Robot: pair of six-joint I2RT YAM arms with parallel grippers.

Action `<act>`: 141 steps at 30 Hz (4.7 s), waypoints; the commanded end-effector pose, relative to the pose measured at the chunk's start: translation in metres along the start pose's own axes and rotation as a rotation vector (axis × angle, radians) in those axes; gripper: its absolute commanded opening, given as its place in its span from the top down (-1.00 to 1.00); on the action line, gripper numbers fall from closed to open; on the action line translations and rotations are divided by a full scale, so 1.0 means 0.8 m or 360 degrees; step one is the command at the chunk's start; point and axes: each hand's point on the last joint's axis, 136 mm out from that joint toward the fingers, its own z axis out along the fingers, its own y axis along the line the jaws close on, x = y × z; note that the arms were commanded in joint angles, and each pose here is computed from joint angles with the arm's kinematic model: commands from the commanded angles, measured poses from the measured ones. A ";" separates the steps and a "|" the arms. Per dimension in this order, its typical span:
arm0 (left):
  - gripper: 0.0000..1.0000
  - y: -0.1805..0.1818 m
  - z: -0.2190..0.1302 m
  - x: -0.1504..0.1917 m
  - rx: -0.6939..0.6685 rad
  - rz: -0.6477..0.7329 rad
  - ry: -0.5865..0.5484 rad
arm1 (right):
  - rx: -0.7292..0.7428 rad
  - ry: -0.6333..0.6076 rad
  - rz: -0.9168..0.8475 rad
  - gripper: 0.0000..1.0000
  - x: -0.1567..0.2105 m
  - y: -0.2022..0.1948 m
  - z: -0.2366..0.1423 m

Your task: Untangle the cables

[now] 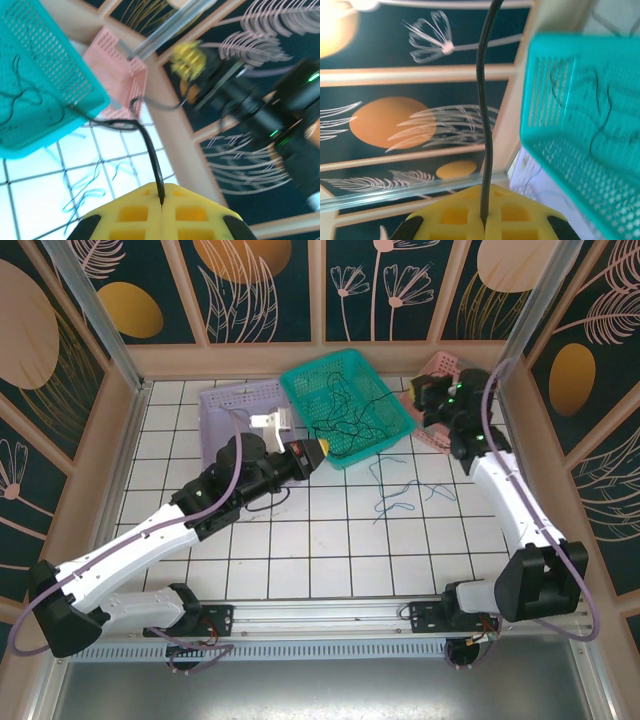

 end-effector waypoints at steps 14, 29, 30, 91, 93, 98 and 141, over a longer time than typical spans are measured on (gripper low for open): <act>1.00 0.027 0.006 0.129 0.0175 0.0187 0.0701 | -0.0421 -0.0160 -0.0836 1.00 -0.102 0.091 -0.013; 1.00 0.062 0.002 0.184 0.0062 0.0320 0.0903 | -0.0420 -0.0284 -0.0851 1.00 -0.167 0.096 -0.005; 1.00 0.064 0.001 0.190 0.0052 0.0339 0.0933 | -0.0441 -0.0280 -0.0862 1.00 -0.169 0.100 -0.003; -0.38 -0.023 -0.015 -0.151 -0.0160 0.0042 -0.0308 | -0.0906 0.0361 -0.1682 1.00 0.092 0.198 0.034; -0.37 -0.013 -0.021 -0.147 -0.0203 0.0036 -0.0321 | -0.0860 0.0323 -0.1680 1.00 0.085 0.201 0.047; -0.35 0.012 -0.034 -0.130 -0.0265 -0.0014 -0.0323 | -0.0639 0.0231 -0.1689 1.00 0.060 0.180 0.097; -0.21 0.112 -0.011 -0.031 -0.0470 -0.0197 -0.0026 | 0.0349 0.0362 -0.1264 -0.04 0.053 0.011 0.175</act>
